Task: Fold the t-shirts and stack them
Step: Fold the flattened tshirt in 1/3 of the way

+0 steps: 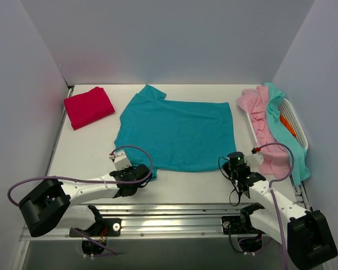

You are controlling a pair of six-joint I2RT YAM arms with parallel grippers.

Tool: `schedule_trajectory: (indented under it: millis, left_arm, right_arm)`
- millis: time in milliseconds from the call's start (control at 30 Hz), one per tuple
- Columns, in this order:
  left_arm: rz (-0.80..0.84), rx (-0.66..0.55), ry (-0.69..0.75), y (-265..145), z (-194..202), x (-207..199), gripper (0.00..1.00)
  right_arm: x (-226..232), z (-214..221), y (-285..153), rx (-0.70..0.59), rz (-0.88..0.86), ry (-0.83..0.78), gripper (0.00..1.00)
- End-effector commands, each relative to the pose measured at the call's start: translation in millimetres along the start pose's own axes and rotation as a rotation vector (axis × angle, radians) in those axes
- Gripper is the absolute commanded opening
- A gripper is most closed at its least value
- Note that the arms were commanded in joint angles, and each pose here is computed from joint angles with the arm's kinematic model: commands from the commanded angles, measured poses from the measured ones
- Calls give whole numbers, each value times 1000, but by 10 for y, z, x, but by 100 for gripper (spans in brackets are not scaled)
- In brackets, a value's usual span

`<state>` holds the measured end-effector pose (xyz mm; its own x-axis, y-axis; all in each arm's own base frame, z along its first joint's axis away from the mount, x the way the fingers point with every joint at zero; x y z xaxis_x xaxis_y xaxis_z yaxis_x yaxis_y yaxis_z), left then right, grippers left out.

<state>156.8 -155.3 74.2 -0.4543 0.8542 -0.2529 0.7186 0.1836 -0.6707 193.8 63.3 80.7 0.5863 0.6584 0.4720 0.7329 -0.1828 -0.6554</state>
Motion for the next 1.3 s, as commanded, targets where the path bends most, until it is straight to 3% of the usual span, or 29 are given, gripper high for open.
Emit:
schedule_trajectory:
  millis: [0,367,600,1000,1267]
  left_arm:
    - [-2,35,40,-121,-44,-3,2]
    - [123,-33,16,-712,-684,-4,2]
    - [140,-117,8,-839,-1040,-67,3]
    - [194,-136,-46,-579,-1506,-323,2]
    - [184,-120,-60,-150,-1791,-560,2]
  right_arm:
    - [-9,-40,-44,-8,-1,-11,0]
    - [134,-207,-206,-25,-37,-24,0]
    - [238,-283,-237,-35,-54,-29,0]
    - [503,-360,-98,-45,-73,-35,0]
    - [754,-435,69,-58,-68,-52,0]
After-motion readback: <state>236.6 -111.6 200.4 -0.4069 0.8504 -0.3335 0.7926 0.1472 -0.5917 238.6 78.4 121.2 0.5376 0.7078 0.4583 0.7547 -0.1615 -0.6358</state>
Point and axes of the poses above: each gripper's point midway between its finger pads, its own y axis out along the fingers, its own x axis along the line the jaws close on, z = x × y, the point moved 8 cm from there along -y, back along the fingers, and after that the axes turned 5 degrees about -y, right-handed, at the moved point
